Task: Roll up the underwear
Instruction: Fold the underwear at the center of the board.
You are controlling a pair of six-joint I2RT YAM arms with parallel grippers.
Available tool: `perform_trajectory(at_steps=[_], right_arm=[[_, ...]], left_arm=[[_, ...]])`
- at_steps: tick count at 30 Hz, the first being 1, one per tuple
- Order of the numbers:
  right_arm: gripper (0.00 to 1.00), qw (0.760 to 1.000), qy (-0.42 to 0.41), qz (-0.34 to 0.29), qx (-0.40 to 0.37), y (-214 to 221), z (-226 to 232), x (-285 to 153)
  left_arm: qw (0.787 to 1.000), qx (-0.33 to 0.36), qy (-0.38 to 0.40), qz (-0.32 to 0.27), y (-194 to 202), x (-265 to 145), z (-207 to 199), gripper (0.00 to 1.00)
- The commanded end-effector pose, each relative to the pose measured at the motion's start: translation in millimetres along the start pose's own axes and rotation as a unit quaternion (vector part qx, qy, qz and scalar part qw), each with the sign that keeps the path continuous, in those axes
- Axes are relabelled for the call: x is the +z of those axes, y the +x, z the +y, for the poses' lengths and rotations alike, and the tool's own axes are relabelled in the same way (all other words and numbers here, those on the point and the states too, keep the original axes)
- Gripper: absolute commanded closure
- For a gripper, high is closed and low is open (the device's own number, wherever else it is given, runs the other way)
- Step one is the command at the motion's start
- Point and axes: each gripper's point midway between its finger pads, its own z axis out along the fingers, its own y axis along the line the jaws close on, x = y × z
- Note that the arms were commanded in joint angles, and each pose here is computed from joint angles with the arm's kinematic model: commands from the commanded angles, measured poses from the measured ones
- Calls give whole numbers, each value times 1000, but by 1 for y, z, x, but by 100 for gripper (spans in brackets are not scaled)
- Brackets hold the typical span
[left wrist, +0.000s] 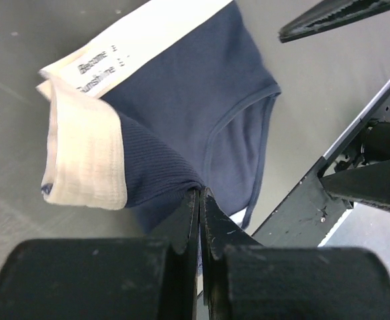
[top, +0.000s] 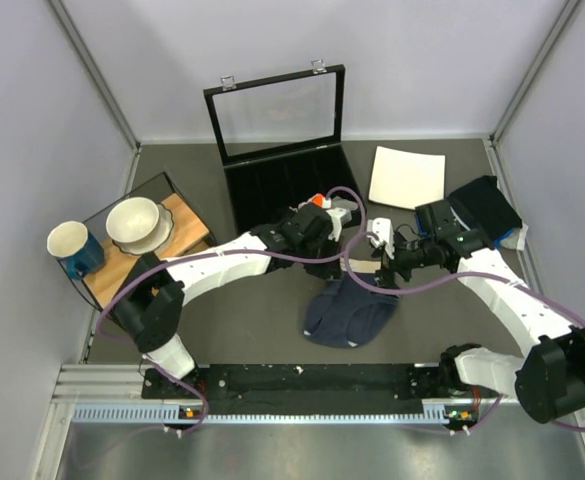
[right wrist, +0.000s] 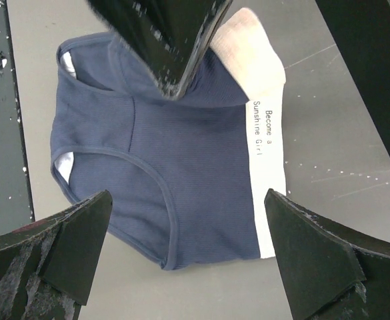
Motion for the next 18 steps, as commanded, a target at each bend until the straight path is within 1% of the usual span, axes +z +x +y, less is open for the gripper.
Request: perform_trajectory(at_steps=[1, 6, 10, 13, 18], right_arm=[[1, 1000, 20, -22, -5, -9, -6, -10], [1, 999, 41, -17, 1, -9, -13, -16], [1, 998, 60, -12, 5, -9, -17, -23], [1, 997, 73, -10, 6, -10, -21, -27], [1, 996, 87, -5, 9, -9, -25, -32]], left_arm=[[1000, 6, 26, -3, -12, 12, -30, 100], [999, 13, 39, 16, -8, 33, -49, 100], [999, 17, 48, 18, -15, 43, -63, 100], [998, 19, 52, 23, -15, 52, -69, 100], [998, 10, 47, 43, -5, 72, -68, 100]])
